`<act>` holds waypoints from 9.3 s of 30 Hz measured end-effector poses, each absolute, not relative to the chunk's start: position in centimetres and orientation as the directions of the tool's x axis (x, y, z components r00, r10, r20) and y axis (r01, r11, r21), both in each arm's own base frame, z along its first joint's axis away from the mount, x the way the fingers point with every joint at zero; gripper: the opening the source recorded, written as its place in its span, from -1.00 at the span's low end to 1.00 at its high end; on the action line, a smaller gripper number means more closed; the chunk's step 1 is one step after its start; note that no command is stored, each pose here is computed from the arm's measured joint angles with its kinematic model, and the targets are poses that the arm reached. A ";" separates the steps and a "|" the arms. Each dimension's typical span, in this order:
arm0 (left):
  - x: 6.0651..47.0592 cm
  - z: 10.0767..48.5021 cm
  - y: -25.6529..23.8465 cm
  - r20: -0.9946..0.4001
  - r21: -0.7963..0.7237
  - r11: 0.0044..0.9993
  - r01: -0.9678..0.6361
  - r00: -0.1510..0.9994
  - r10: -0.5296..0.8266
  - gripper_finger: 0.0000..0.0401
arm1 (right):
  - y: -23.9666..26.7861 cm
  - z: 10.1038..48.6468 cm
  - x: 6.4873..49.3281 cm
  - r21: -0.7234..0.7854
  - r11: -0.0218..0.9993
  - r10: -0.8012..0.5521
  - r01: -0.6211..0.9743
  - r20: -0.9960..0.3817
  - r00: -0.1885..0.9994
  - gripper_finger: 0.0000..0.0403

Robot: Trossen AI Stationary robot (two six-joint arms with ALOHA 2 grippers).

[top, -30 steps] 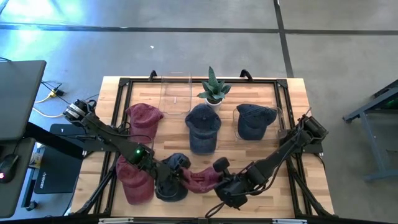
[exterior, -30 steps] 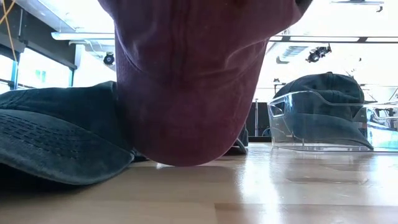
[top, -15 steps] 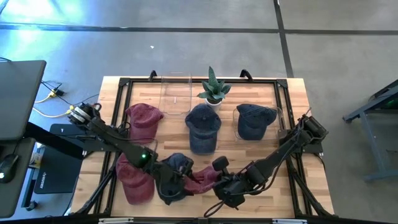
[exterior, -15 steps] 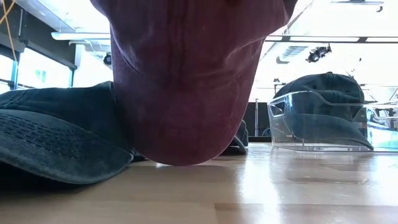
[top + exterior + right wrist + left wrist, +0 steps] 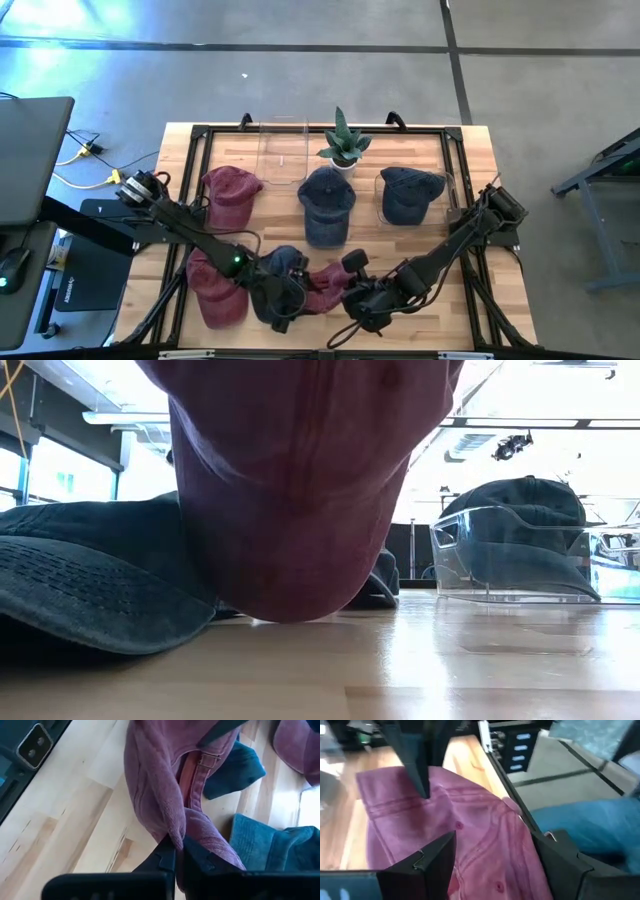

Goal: Pick & Place hat
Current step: Put the right red cap into the left transparent bin, then put the bottom blue cap into the right transparent bin

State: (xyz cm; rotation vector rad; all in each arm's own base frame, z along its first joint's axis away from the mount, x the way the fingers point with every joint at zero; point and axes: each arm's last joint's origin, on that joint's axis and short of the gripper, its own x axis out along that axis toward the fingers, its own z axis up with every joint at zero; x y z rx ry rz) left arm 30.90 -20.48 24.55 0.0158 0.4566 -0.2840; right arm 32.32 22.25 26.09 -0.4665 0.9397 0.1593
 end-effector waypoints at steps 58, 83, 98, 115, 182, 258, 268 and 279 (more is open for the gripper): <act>31.1 28.6 -21.4 -0.565 0.158 0.959 0.236 0.818 -0.108 -0.90 | 24.4 25.5 30.2 -0.141 0.978 -0.001 -0.154 -0.741 0.671 -0.19; 24.5 39.4 -2.3 -0.465 0.353 0.904 -0.240 0.794 0.392 -0.95 | 28.6 19.9 25.4 -0.218 0.976 -0.102 0.009 -0.417 0.903 -0.29; 22.1 39.1 11.7 -0.524 0.609 0.771 -0.187 0.635 0.568 -0.95 | 27.3 19.8 27.4 -0.200 0.975 -0.002 -0.099 -0.448 0.894 -0.30; 23.6 31.1 19.1 -0.657 0.486 0.873 0.032 0.673 0.341 -0.95 | 22.5 20.0 27.6 -0.395 0.918 -0.264 0.031 -0.552 0.791 -0.34; 21.0 21.4 -11.5 -0.771 0.027 0.973 -0.228 0.615 0.166 0.04 | 15.7 16.4 30.2 0.049 0.989 -0.090 0.140 -0.557 0.826 -0.36; 27.0 27.4 -13.7 -0.207 0.317 0.858 0.405 0.912 -0.354 0.04 | 19.7 26.1 27.4 -0.635 0.611 0.123 -0.473 -0.514 0.849 -0.98; 28.4 26.3 -12.0 -0.247 0.308 0.898 0.314 0.938 -0.244 0.04 | 17.4 28.7 25.3 -0.774 0.529 -0.243 -0.348 -0.531 0.812 -0.99; 27.6 25.9 -13.6 -0.285 0.339 0.864 0.372 0.916 -0.282 0.04 | 20.1 23.0 25.9 -0.538 0.701 -0.082 -0.468 -0.713 0.696 -0.99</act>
